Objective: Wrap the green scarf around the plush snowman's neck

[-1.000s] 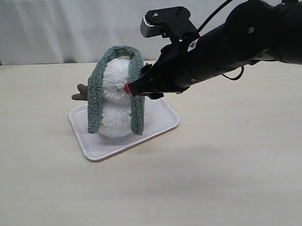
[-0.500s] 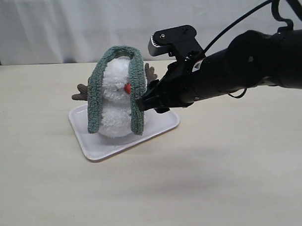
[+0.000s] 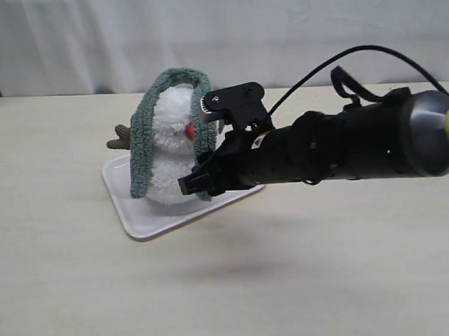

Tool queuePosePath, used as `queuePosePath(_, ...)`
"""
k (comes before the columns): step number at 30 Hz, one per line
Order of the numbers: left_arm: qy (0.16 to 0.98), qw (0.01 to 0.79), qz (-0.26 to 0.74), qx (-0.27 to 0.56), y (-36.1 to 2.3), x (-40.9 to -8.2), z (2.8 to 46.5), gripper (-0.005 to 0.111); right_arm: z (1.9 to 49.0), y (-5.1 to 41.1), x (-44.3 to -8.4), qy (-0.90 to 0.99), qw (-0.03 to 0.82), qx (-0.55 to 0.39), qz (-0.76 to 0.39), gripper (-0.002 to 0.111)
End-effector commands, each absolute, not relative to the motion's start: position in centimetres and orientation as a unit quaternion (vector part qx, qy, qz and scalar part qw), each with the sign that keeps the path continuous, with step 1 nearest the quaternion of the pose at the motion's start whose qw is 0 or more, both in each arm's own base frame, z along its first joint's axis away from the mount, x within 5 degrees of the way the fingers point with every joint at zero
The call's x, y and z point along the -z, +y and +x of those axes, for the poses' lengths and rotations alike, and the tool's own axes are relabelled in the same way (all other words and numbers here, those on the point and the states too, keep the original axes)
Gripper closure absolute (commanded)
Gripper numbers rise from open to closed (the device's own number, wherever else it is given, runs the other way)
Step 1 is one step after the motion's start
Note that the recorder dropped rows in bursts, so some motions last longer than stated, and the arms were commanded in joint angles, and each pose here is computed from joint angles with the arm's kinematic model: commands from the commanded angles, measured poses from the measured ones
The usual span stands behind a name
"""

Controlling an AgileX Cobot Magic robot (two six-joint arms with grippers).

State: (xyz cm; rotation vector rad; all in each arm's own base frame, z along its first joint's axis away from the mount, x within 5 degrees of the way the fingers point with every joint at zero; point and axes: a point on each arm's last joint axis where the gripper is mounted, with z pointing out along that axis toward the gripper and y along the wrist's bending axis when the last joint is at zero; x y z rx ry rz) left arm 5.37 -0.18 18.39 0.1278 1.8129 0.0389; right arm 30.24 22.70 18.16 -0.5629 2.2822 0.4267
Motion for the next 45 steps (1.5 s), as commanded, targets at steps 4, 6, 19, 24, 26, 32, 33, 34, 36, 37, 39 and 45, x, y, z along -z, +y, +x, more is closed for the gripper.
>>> queuePosePath(4, 0.783, 0.619, 0.055, -0.014, -0.2, -18.4, 5.4, 0.107, 31.4, 23.0, -16.4, 0.881, 0.399, -0.152, -0.204, 0.057)
queuePosePath(6, 0.783, 0.619, 0.055, -0.014, -0.2, -18.4, 5.4, 0.107, 31.4, 23.1, -16.4, 0.883, 0.393, -0.153, -0.207, 0.067)
queuePosePath(19, 0.783, 0.619, 0.055, -0.014, -0.2, -18.4, 5.4, 0.107, 30.1, 22.2, -22.5, 0.846, 0.412, -0.143, -0.308, 0.104)
queuePosePath(24, 0.783, 0.619, 0.055, -0.014, -0.2, -18.4, 5.4, 0.107, 31.7, 21.3, -25.6, 0.853, 0.384, -0.132, -0.329, 0.104)
queuePosePath(26, 0.783, 0.619, 0.055, -0.014, -0.2, -18.4, 5.4, 0.107, 32.8, 20.5, -26.7, 0.862, 0.374, -0.108, -0.324, 0.104)
queuePosePath(32, 0.783, 0.619, 0.055, -0.014, -0.2, -18.4, 5.4, 0.107, 35.2, 18.8, -28.2, 0.888, 0.359, 0.003, -0.288, 0.104)
queuePosePath(33, 0.783, 0.619, 0.055, -0.014, -0.2, -18.4, 5.4, 0.107, 35.4, 18.8, -28.1, 0.888, 0.359, 0.008, -0.288, 0.104)
queuePosePath(34, 0.783, 0.619, 0.055, -0.014, -0.2, -18.4, 5.4, 0.107, 35.5, 18.9, -27.8, 0.889, 0.356, 0.008, -0.289, 0.104)
queuePosePath(36, 0.783, 0.619, 0.055, -0.014, -0.2, -18.4, 5.4, 0.107, 35.8, 19.2, -26.7, 0.893, 0.346, 0.005, -0.289, 0.104)
queuePosePath(37, 0.783, 0.619, 0.055, -0.014, -0.2, -18.4, 5.4, 0.107, 36.0, 19.4, -26.0, 0.895, 0.338, 0.006, -0.290, 0.104)
queuePosePath(39, 0.783, 0.619, 0.055, -0.014, -0.2, -18.4, 5.4, 0.107, 36.4, 19.6, -24.5, 0.900, 0.322, 0.009, -0.294, 0.104)
queuePosePath(45, 0.783, 0.619, 0.055, -0.014, -0.2, -18.4, 5.4, 0.107, 37.3, 20.2, -20.6, 0.910, 0.285, 0.016, -0.302, 0.104)
